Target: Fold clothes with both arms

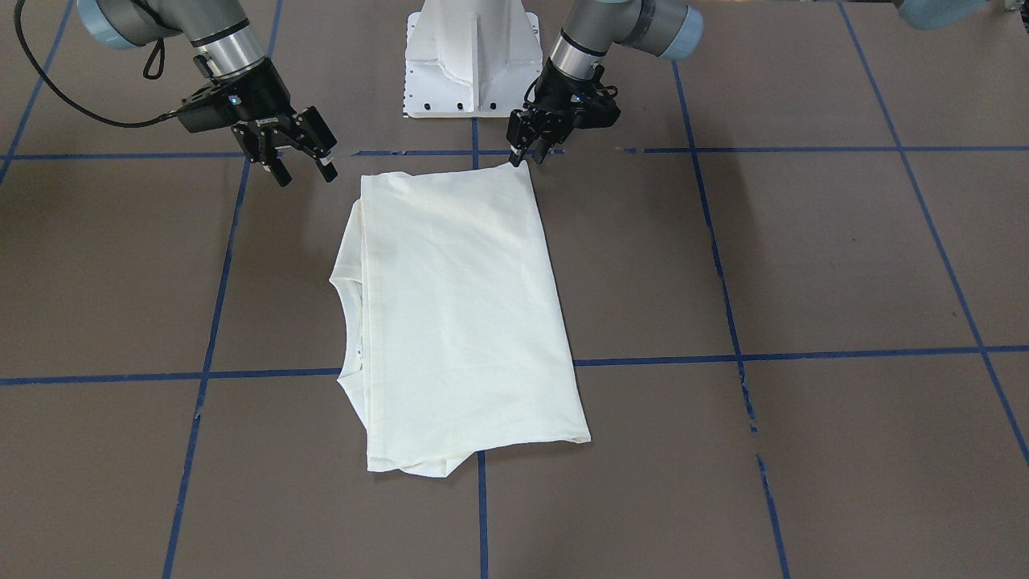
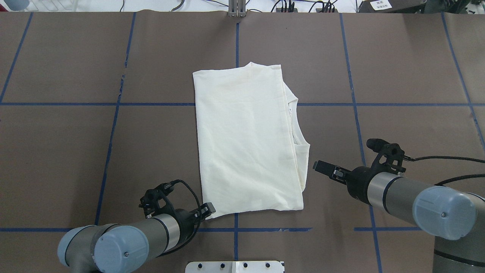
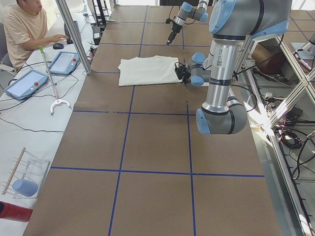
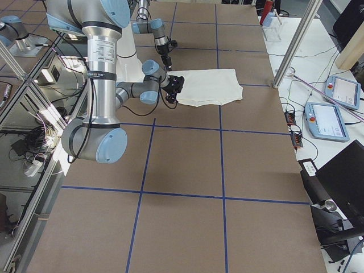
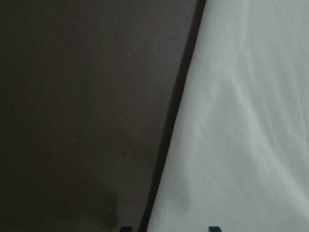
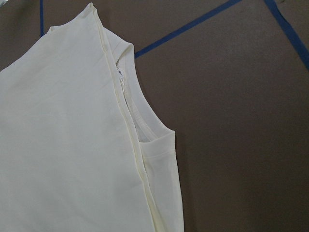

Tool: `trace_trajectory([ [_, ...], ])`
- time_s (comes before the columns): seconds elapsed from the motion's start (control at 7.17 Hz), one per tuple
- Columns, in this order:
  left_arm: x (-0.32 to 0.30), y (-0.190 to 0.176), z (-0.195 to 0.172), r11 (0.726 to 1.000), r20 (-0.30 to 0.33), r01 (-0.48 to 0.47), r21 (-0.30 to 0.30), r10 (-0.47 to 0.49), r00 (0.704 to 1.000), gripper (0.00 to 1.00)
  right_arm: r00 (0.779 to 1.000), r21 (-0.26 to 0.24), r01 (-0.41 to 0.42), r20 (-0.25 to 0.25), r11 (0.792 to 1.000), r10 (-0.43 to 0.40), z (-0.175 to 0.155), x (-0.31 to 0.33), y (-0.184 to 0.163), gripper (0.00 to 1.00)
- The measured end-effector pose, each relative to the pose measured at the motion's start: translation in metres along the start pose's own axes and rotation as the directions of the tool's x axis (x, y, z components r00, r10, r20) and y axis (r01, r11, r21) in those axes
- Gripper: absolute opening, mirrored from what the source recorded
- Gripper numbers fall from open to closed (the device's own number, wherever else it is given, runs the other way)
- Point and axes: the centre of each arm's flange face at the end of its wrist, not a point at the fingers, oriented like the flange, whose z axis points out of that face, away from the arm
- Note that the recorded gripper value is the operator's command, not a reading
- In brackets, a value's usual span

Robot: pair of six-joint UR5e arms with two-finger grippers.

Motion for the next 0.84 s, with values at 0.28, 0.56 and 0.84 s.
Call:
trace_trajectory([
  [0.28,-0.001,0.002,0.003,1.0,0.002,0.013,0.007,-0.013,1.0,0.6,1.0,0.0,-0.004,0.001,1.0,0.004,0.0,0.0,0.0,1.0],
  [0.56,-0.002,0.004,0.006,1.0,0.004,0.01,0.013,-0.01,1.0,0.61,1.0,0.0,-0.006,0.003,1.0,0.006,-0.001,-0.001,0.0,1.0],
  [0.84,-0.003,0.006,0.012,1.0,0.012,0.0,0.016,-0.001,1.0,0.61,1.0,0.001,-0.006,0.001,1.0,0.006,0.0,0.0,0.0,1.0],
])
